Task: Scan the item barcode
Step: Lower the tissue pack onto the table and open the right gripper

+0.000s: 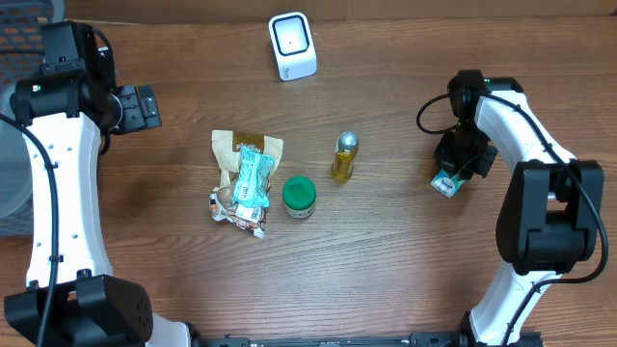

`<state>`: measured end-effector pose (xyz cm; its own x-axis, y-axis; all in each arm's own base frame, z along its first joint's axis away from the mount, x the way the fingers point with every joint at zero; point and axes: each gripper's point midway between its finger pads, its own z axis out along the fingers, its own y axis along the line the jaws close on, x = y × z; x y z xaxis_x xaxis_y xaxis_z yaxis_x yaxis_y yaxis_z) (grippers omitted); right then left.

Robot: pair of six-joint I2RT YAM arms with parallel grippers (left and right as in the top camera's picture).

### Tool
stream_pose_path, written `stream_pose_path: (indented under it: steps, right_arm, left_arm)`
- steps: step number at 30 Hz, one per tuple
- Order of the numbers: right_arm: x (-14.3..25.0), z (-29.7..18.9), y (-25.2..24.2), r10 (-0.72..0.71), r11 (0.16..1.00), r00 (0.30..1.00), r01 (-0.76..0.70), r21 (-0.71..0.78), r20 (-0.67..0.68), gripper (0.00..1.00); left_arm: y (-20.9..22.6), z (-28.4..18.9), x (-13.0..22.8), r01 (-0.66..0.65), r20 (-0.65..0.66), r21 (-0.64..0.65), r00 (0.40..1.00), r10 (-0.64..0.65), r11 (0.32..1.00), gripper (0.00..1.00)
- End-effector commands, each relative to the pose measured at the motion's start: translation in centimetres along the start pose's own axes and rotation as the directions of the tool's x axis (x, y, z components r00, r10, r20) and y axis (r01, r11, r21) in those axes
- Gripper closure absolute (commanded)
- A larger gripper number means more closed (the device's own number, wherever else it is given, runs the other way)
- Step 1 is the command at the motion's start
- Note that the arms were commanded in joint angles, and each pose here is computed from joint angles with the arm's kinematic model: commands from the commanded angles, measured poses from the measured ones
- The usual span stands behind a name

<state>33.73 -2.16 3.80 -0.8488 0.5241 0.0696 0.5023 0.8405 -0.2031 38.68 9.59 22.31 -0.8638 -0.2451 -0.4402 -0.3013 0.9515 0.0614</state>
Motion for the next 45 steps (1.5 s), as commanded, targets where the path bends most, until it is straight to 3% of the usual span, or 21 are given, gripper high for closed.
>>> stream_pose_path:
  steps: [1, 24, 32, 36, 45]
  right_arm:
    - [0.0, 0.2, 0.0, 0.002, 1.000, 1.000, -0.002, -0.001, -0.003, 0.89]
    - [0.7, 2.9, 0.0, 0.005, 1.000, 1.000, -0.005, 0.001, -0.006, 0.90]
    - [-0.4, -1.0, 0.2, -0.048, 0.999, 0.999, 0.048, -0.013, 0.009, 0.87]
    - [0.0, -3.2, 1.7, -0.053, 0.993, 0.998, 0.051, -0.102, -0.026, 0.87]
    - [1.6, -1.2, 4.2, -0.104, 0.984, 0.994, 0.097, -0.152, -0.036, 0.91]
  left_arm:
    - [0.3, -0.9, -0.6, -0.015, 0.032, -0.005, 0.999, 0.015, 1.000, 0.00]
    - [0.3, -0.9, -0.6, -0.015, 0.032, -0.005, 0.999, 0.015, 1.000, 0.00]
    - [0.3, -0.9, -0.6, -0.015, 0.032, -0.005, 0.999, 0.015, 1.000, 0.00]
    - [0.3, -0.9, -0.6, -0.015, 0.032, -0.005, 0.999, 0.015, 1.000, 0.00]
    - [0.3, -0.9, -0.6, -0.015, 0.032, -0.005, 0.999, 0.015, 1.000, 0.01]
